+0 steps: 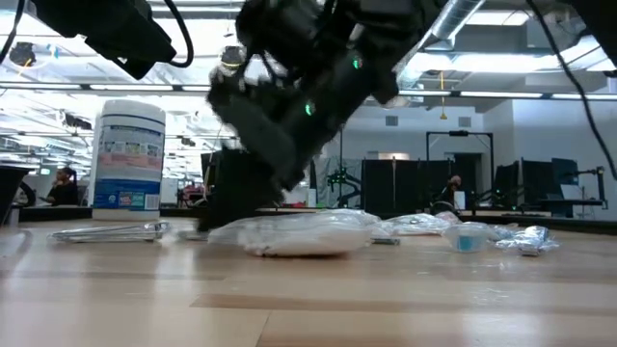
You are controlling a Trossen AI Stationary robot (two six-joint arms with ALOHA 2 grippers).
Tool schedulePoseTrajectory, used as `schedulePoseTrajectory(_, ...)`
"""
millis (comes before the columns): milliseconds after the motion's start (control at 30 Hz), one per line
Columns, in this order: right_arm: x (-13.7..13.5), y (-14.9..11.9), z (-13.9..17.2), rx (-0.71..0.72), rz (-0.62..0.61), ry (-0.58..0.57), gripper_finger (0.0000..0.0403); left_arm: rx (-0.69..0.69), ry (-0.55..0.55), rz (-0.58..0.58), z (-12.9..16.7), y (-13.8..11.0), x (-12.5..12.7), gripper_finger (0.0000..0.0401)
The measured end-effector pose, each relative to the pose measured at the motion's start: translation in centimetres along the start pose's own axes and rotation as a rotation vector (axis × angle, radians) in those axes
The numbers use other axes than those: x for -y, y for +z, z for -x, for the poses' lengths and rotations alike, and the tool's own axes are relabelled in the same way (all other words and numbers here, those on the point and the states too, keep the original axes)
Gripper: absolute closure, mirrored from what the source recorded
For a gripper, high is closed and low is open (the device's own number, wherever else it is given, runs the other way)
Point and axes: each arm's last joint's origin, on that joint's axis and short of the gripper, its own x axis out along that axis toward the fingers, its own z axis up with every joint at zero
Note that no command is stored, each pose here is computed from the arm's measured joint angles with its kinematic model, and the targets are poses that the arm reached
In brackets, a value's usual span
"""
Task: Pick & Place Travel size toiletries
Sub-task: Put the nail cutter into the blue bin
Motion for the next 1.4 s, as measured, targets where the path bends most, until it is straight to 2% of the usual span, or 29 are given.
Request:
schedulePoseTrajectory(333, 0.2, -1.2, -0.8, -0.107, -0.044, -0.022, 0.0269, 0.007, -0.002, 0.0, 0.0, 0.1, 0.0, 0.04)
schedulePoseTrajectory(467, 0.4, -1.4, -0.8, -0.124, -0.056, -0.034, 0.0306, 0.008, -0.003, -0.002, 0.0, 0.1, 0.0, 0.04)
schedulePoseTrajectory(600, 0.8, -1.5, -0.7, -0.144, -0.111, -0.041, 0.0368, 0.008, -0.003, -0.003, 0.0, 0.1, 0.0, 0.04)
schedulePoseTrajectory(733, 0.7, -1.2, 0.1, -0.146, -0.106, -0.062, 0.0371, 0.008, -0.003, -0.003, 0.0, 0.1, 0.0, 0.04)
schedulePoseTrajectory(867, 0.0, -0.5, 2.6, -0.156, -0.046, -0.136, 0.0372, 0.008, -0.003, -0.003, 0.0, 0.1, 0.0, 0.04)
schedulePoseTrajectory(900, -0.2, -0.1, 3.4, -0.141, -0.039, -0.149, 0.0386, 0.008, -0.003, -0.003, 0.0, 0.1, 0.0, 0.04)
schedulePoseTrajectory(1033, -0.9, 2.5, 8.5, -0.065, -0.034, -0.196, 0.0401, 0.006, -0.002, -0.004, 0.0, -0.1, 0.0, 0.04)
schedulePoseTrajectory(1133, -1.6, 3.2, 11.0, -0.038, -0.016, -0.237, 0.0401, 0.004, -0.001, -0.005, 0.0, -0.1, 0.0, 0.04)
schedulePoseTrajectory(1300, -3.2, 4.0, 14.8, 0.011, -0.033, -0.198, 0.0401, 0.007, -0.002, -0.003, 0.0, -0.1, 0.0, 0.04)
schedulePoseTrajectory(1400, -4.4, 3.2, 17.0, -0.051, -0.08, -0.169, 0.0401, 0.008, -0.002, -0.002, 0.0, -0.1, 0.0, 0.04)
